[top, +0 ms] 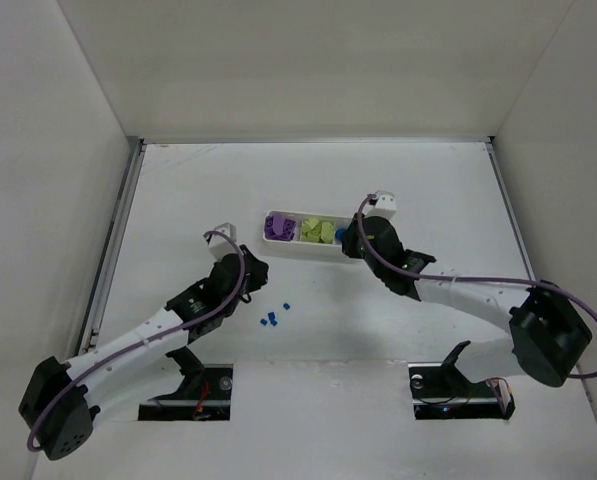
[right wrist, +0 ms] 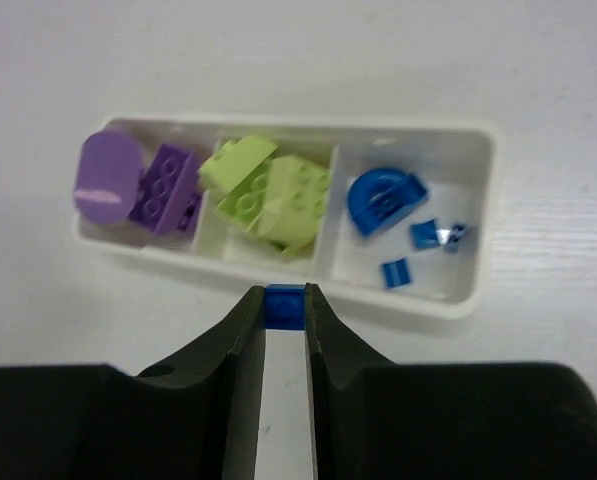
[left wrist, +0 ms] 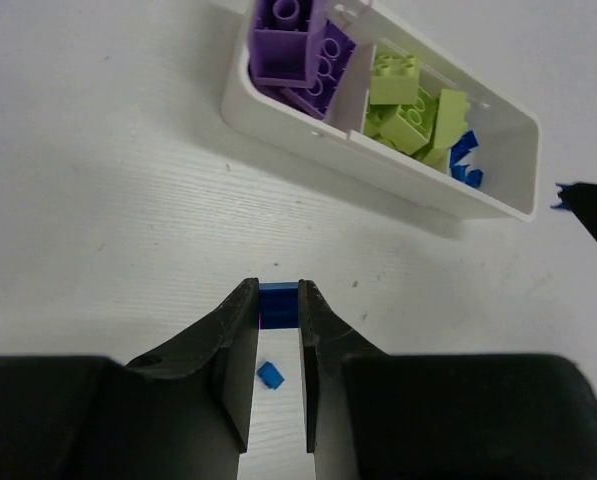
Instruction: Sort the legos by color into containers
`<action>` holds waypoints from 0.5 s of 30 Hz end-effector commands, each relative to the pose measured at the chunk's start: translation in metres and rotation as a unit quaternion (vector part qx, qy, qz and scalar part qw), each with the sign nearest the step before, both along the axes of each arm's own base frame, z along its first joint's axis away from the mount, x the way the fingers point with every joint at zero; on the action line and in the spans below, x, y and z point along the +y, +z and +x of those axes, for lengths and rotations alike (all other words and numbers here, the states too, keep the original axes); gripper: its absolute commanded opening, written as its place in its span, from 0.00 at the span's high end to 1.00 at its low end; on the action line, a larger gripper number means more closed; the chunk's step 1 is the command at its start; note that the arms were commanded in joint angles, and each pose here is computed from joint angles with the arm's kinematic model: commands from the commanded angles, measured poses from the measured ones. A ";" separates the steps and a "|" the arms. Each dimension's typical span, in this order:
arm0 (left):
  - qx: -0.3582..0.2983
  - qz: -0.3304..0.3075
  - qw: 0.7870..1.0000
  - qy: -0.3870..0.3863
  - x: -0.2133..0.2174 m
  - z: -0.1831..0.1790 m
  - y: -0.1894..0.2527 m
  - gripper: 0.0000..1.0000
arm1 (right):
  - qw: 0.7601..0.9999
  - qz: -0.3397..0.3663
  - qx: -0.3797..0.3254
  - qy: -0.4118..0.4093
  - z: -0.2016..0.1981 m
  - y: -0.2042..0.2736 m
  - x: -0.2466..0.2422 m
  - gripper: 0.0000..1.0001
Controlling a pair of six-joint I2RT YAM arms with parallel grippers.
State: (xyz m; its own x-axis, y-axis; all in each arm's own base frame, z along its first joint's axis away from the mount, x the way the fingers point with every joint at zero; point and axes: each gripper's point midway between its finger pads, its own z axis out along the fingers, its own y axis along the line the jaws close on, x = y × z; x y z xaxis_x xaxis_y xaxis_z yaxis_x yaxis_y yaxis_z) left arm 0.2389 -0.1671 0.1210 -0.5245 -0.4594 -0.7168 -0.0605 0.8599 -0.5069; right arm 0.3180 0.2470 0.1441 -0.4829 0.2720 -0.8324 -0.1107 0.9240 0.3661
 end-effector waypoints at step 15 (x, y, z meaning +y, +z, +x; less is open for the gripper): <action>-0.076 -0.036 0.992 -0.096 -0.119 0.044 0.064 0.89 | 0.998 0.001 -0.029 -0.053 0.033 0.012 -0.040 0.58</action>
State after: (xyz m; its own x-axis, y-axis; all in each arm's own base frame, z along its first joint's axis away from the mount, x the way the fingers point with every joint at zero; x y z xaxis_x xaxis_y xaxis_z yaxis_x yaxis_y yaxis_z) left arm 0.2702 -0.2590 0.1465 -0.5500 -0.3811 -0.7432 0.0991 0.8538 -0.5111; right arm 0.3456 0.2086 0.1198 -0.4883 0.2578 -0.8337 -0.0119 0.9533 0.3018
